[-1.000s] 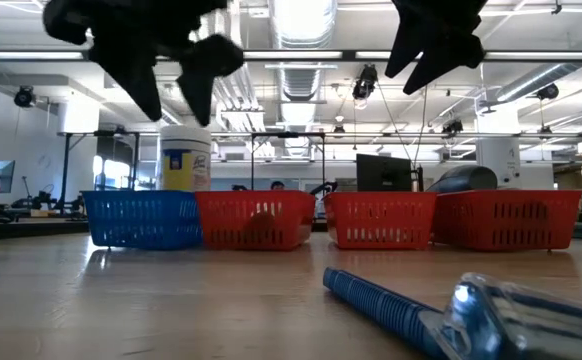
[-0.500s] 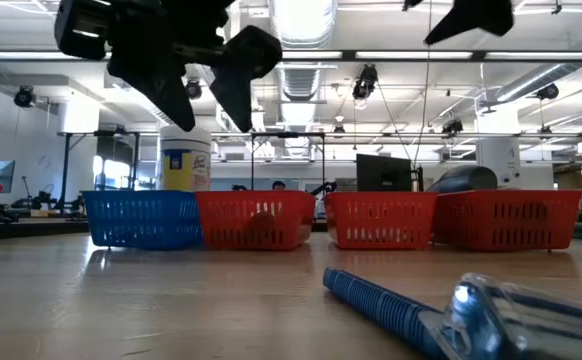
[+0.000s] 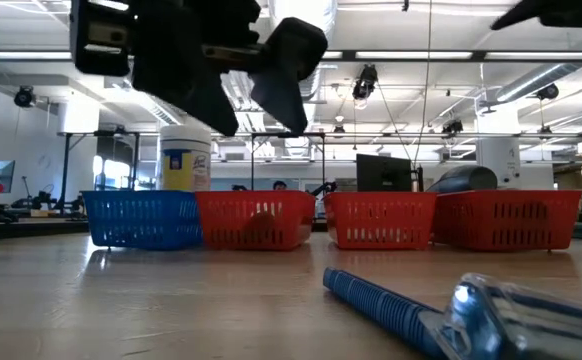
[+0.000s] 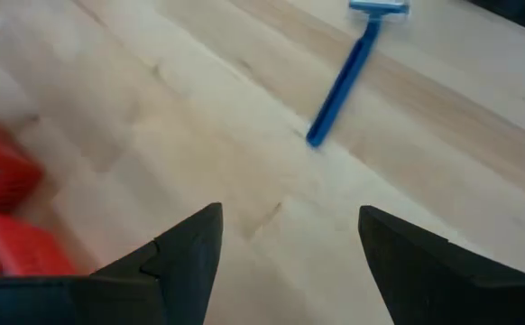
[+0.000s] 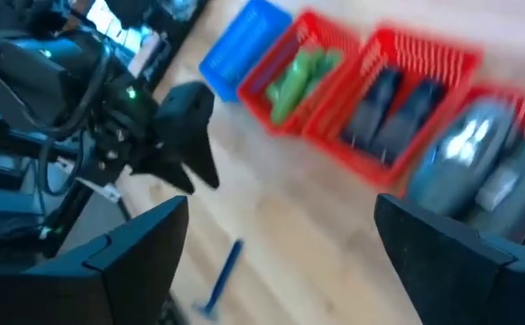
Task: Pick & Place Travel size toiletries
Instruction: Put the blue razor into the blue basket
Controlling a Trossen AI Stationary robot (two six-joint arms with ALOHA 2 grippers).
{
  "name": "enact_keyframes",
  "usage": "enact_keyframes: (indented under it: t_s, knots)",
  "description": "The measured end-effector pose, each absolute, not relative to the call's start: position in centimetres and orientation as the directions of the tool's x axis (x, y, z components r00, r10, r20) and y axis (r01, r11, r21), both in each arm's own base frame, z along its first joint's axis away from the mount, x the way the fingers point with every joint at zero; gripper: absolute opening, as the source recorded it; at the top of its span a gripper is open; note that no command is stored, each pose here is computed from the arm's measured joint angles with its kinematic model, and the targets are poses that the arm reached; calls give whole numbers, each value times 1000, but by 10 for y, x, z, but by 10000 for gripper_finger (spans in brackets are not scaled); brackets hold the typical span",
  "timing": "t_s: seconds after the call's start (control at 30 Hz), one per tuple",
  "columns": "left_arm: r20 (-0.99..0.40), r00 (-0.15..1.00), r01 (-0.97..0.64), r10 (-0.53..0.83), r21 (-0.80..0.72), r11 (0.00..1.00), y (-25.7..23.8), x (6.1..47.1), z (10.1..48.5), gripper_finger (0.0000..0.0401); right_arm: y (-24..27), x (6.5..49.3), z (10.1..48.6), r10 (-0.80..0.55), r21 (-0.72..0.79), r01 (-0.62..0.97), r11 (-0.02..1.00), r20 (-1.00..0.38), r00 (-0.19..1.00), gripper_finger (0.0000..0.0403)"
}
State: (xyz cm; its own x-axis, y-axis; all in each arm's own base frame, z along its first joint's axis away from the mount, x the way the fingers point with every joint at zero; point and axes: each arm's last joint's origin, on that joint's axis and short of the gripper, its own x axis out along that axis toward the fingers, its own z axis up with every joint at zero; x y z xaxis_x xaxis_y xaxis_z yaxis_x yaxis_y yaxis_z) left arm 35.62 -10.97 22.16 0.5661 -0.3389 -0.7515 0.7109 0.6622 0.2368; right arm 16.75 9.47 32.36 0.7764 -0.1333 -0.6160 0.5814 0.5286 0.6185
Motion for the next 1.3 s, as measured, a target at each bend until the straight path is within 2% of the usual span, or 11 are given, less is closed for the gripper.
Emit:
enact_keyframes:
  t_s: [0.1,0.2,0.27,0.4,0.53,0.67,0.83,1.0,1.1,1.3]
  knots:
    - [-762,548,717,-345,215,663,-119,356,214,263,109,166,311,-89,655,588,474,-629,772,358]
    - [-772,534,674,-344,143,724,-129,352,214,263,126,167,301,-30,708,561,429,-610,792,359]
    - [-750,552,653,-364,118,748,-138,350,217,263,139,171,295,19,738,512,439,-577,816,355]
    - [-660,625,692,-417,222,687,-168,350,222,263,158,174,289,83,746,430,509,-540,838,344]
    - [-620,645,698,-447,239,675,-189,362,207,263,167,169,287,116,757,425,497,-543,832,332]
    - [-677,615,690,-404,215,691,-196,387,185,263,174,160,291,156,768,394,505,-530,833,325]
    - [-736,559,712,-381,192,675,-207,413,182,263,179,154,292,153,778,381,499,-512,846,332]
    - [-813,442,775,-379,133,618,-211,421,178,263,183,149,292,172,776,367,512,-512,842,348]
    - [-823,423,781,-380,119,613,-210,424,173,262,184,149,292,169,771,360,526,-509,844,356]
    - [-841,404,769,-360,99,632,-200,430,163,225,184,149,292,155,764,355,538,-504,850,359]
